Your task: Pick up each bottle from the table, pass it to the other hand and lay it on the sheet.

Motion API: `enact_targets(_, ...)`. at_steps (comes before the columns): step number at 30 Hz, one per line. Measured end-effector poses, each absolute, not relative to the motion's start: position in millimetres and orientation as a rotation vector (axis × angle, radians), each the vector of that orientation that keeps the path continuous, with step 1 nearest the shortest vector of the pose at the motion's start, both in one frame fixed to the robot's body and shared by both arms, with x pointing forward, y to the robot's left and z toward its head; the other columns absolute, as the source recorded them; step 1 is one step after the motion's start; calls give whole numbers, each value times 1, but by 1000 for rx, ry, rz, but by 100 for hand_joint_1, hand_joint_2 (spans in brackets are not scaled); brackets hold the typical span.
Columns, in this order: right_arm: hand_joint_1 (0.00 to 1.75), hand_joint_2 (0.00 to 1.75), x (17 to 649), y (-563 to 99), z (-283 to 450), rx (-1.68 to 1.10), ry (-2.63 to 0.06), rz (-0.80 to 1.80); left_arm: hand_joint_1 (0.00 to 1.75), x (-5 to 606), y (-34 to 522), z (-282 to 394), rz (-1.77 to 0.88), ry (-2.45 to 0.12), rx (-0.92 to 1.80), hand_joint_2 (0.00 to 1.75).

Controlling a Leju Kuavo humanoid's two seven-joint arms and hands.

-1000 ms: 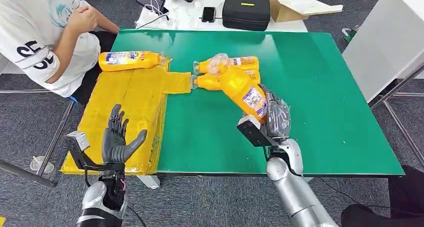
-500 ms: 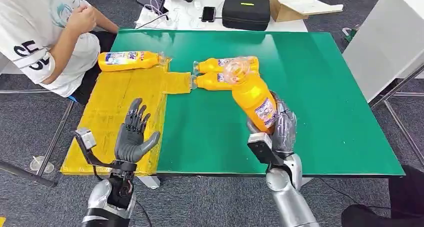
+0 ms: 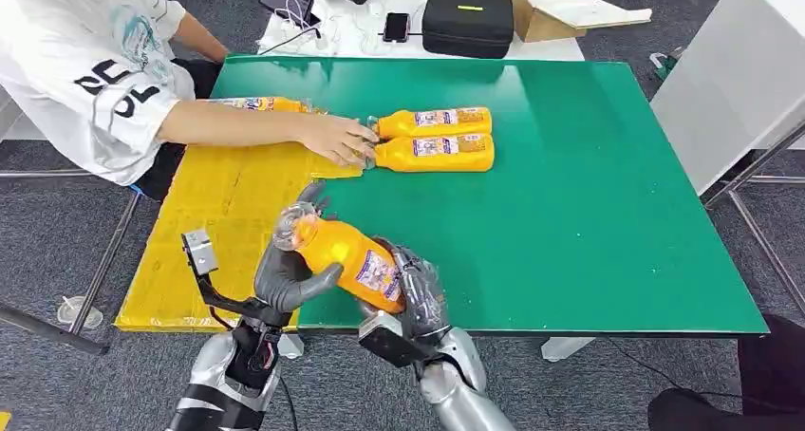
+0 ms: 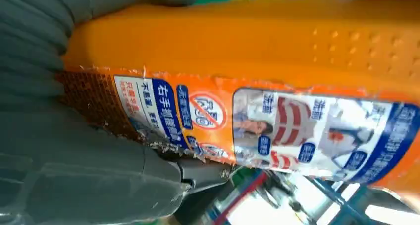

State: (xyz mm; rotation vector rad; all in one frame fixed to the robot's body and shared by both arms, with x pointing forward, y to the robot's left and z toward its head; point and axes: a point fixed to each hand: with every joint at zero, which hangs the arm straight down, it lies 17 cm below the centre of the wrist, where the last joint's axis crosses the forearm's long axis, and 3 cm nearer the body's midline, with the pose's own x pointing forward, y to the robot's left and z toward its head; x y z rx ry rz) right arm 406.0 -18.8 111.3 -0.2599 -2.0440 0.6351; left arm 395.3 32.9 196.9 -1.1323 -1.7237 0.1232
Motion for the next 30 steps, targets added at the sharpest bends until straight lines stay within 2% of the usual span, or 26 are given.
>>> enact_targets(7,175,175,397,8,95,-193,-1996,689,0,393,29,189,104,-1698,-1137,175)
enact_targets(23,175,175,396,19,87,-153,-1960,706,0,393,24,176,50,-1680,-1104,175)
enact_targets(24,175,175,396,19,86,-149,-1958,705,26,393,23,175,42,-1683,-1098,175)
enact_targets(25,175,175,396,20,86,-144,-1955,705,164,392,23,175,38,-1686,-1094,175)
enact_targets(26,175,175,395,20,85,-142,-1953,706,175,392,22,174,32,-1685,-1093,175)
enact_targets(30,175,175,395,21,83,-138,-1945,708,175,390,21,174,23,-1689,-1100,175)
